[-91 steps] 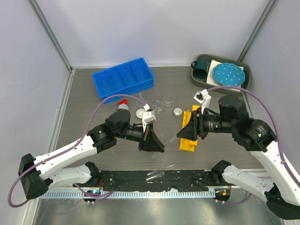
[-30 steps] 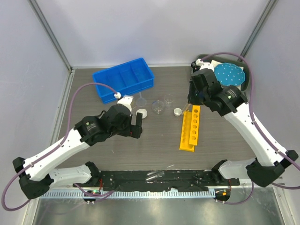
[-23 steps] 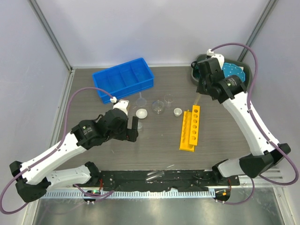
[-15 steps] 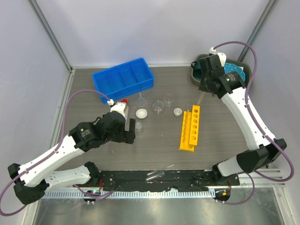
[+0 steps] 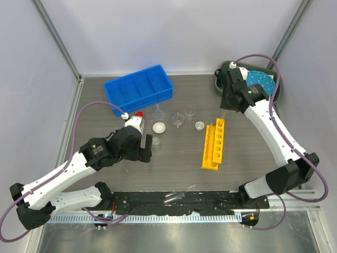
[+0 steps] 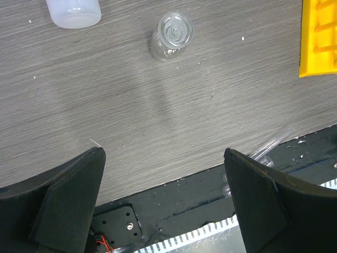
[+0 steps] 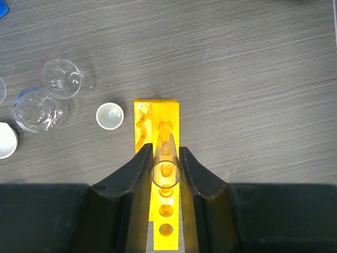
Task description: Organize the chemistry lab equipment
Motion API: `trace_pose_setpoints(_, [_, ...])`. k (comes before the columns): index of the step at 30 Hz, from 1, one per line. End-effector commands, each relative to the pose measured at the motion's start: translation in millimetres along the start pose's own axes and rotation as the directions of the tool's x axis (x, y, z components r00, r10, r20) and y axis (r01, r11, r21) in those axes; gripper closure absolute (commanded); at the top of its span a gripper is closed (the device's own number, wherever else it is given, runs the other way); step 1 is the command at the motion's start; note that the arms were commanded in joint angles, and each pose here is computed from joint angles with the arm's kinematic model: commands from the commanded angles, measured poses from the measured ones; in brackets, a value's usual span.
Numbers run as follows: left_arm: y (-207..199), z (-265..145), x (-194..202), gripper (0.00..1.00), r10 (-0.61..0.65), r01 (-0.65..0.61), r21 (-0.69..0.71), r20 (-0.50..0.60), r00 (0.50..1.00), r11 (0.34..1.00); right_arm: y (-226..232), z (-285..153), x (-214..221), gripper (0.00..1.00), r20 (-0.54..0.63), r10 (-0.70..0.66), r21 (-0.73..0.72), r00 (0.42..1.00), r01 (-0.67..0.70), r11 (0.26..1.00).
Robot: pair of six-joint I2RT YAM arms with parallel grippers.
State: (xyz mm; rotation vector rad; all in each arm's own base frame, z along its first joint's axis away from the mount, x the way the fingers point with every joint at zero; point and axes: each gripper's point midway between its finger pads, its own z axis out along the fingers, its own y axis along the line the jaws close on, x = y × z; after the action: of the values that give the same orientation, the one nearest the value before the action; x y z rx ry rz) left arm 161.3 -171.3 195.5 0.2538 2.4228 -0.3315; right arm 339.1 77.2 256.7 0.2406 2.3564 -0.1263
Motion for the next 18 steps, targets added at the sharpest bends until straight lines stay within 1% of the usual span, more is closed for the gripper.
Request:
trace_pose_setpoints(1, [-3, 2, -9, 0.0, -0.008, 0.008, 0.006, 0.037, 0.999, 1.0, -1, -13, -13, 0.92, 0.068, 0.026, -0.029, 0.997, -0.024, 0.999])
trace_pose_setpoints(9, [-4, 1, -10, 0.0, -0.006, 0.006, 0.007, 0.038, 0.999, 1.0, -2, -4, -4, 0.92, 0.053, 0.02, -0.018, 0.998, -0.019, 1.0])
trace_pose_setpoints(18, [-4, -1, -11, 0.0, -0.006, 0.006, 0.012, 0.042, 0.999, 1.0, 5, 16, 15, 0.92, 0.006, 0.006, -0.023, 1.0, -0.006, 1.0])
